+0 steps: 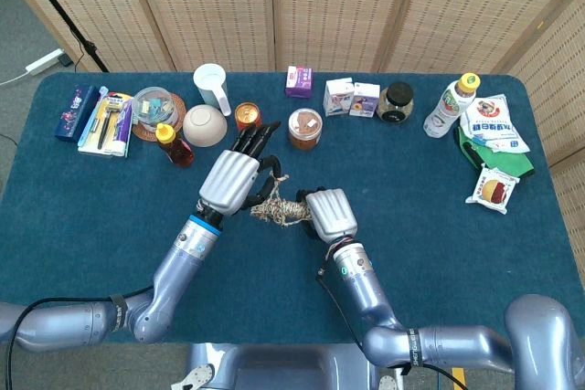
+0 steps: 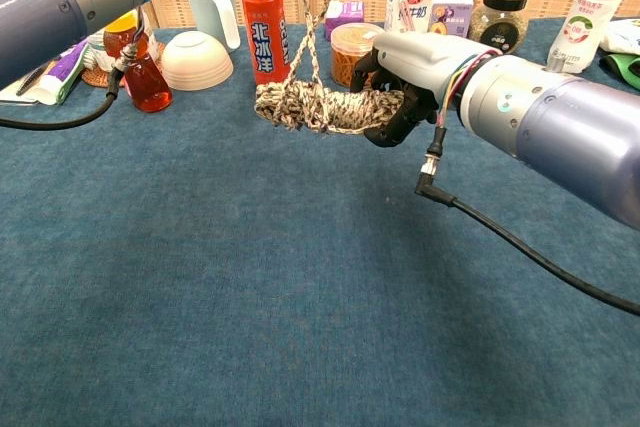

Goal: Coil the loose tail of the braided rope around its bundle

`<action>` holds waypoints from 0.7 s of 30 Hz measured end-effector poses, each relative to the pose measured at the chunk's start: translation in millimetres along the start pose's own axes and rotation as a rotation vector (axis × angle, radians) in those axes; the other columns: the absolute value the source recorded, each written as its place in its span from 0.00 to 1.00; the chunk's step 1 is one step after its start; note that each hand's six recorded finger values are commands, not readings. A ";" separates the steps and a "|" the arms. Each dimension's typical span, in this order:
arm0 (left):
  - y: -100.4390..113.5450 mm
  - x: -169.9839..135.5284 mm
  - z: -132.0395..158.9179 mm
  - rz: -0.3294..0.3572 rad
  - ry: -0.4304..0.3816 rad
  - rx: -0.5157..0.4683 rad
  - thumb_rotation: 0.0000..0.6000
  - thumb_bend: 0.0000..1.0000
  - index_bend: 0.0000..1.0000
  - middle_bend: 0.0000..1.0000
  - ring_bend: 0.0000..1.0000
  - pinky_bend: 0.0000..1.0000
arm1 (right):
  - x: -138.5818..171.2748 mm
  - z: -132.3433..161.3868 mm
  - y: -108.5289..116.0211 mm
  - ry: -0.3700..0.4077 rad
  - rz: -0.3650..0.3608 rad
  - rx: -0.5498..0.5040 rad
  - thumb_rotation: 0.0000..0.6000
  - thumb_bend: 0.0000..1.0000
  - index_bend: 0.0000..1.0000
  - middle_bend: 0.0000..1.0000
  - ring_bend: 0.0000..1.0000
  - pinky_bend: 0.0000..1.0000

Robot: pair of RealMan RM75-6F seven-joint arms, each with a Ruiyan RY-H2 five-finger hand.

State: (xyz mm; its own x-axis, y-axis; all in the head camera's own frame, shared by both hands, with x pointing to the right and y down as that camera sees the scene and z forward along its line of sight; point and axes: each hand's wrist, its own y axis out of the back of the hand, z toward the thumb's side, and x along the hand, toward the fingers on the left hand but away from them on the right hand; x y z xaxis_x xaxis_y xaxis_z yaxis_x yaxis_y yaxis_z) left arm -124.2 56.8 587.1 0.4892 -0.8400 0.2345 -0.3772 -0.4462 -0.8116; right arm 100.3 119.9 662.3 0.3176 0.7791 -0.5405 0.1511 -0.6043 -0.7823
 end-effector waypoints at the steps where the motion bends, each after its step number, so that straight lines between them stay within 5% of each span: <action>1: -0.8 1.3 -1.4 0.000 0.006 0.000 1.00 0.49 0.76 0.00 0.00 0.00 | 0.9 0.4 0.8 0.005 0.000 -0.004 1.00 0.56 0.69 0.60 0.42 0.66; 21: -22.8 15.6 -22.5 -0.032 0.097 0.052 1.00 0.49 0.76 0.00 0.00 0.00 | 18.6 4.7 17.1 0.075 -0.009 -0.051 1.00 0.56 0.69 0.60 0.42 0.66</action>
State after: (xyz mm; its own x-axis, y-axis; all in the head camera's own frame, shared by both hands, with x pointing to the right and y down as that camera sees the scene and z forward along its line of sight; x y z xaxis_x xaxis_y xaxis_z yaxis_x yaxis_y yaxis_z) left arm -125.6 46.9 621.3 0.4211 -0.8527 0.3091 -0.3201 -0.4586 -0.8290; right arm 104.4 124.9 637.5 0.3852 0.7712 -0.5069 0.2015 -0.6063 -0.7693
